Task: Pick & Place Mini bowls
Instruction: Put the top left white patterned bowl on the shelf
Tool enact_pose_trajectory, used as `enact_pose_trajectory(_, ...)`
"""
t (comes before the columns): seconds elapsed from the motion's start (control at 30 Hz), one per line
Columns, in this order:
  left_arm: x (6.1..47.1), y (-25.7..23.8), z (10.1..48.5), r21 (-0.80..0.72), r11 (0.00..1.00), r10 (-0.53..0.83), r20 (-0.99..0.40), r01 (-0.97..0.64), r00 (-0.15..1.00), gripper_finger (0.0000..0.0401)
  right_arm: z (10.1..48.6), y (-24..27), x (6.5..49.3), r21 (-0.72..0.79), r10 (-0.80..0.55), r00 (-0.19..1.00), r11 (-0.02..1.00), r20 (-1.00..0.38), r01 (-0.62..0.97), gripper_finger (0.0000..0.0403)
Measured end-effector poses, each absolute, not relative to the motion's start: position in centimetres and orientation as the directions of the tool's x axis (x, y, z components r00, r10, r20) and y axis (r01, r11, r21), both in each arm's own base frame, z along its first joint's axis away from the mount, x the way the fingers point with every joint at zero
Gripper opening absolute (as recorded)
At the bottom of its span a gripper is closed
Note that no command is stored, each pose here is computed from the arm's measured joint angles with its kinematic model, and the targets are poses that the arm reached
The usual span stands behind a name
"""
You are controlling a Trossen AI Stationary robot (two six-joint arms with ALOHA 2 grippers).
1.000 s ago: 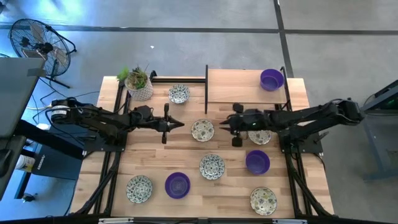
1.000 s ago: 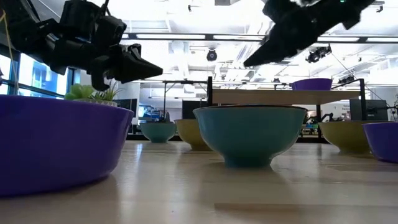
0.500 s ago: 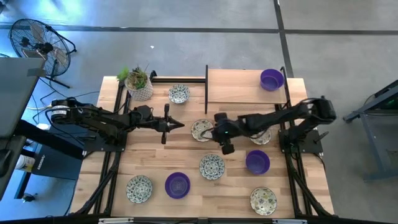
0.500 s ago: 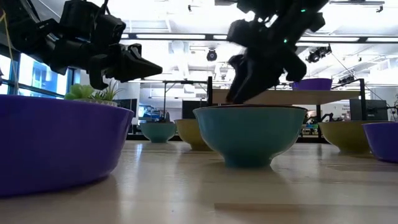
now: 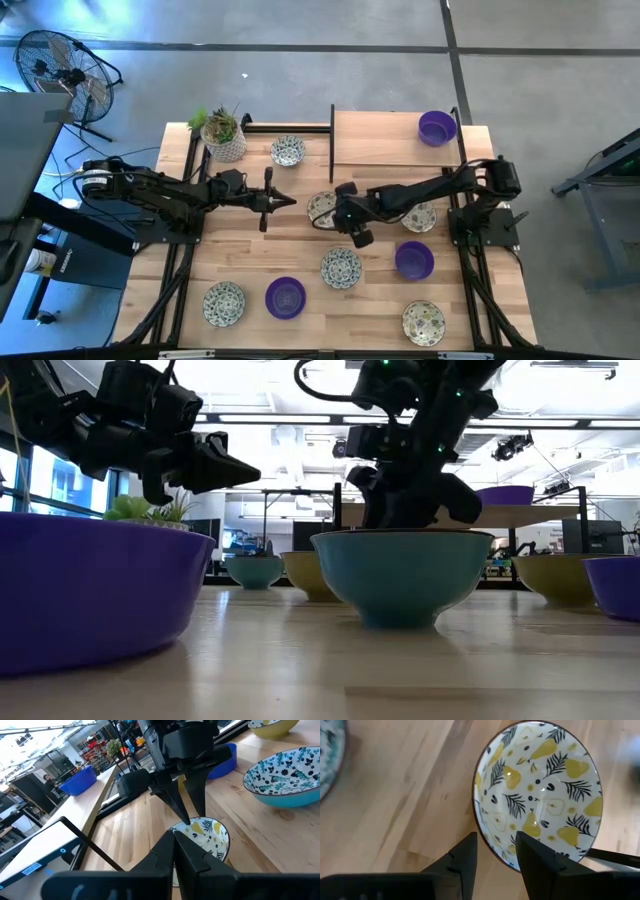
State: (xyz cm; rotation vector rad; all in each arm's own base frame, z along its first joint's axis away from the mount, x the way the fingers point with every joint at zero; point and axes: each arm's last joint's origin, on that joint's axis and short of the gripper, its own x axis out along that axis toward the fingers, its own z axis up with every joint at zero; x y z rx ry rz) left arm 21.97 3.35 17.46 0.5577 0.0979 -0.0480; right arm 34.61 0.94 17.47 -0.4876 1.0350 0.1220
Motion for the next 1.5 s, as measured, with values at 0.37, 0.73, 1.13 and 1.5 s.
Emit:
enact_pose_trajectory(0.37, 22.0, 3.4, 17.4, 0.525, 0.848, -0.016, -0.109, 0.071, 0.994, 0.0003, 16.4, 0.5, 35.1, -0.346, -0.129, 0.507, 0.867, -0.852, -0.36, 0.0121)
enact_pose_trajectory(0.73, 22.0, 3.4, 17.4, 0.524, 0.848, -0.013, -0.115, 0.072, 0.993, 0.0003, 16.5, 0.3, 35.3, -0.353, -0.109, 0.529, 0.852, -0.842, -0.387, 0.01)
enact_pose_trajectory(1.13, 22.0, 3.4, 17.4, 0.525, 0.848, -0.014, -0.115, 0.072, 0.993, 0.0003, 16.5, -0.1, 35.3, -0.337, -0.098, 0.527, 0.861, -0.844, -0.38, 0.0023)
enact_pose_trajectory(1.5, 22.0, 3.4, 17.4, 0.524, 0.848, -0.015, -0.115, 0.073, 0.993, 0.0003, 17.1, 0.2, 35.3, -0.361, -0.133, 0.554, 0.874, -0.822, -0.326, 0.0011)
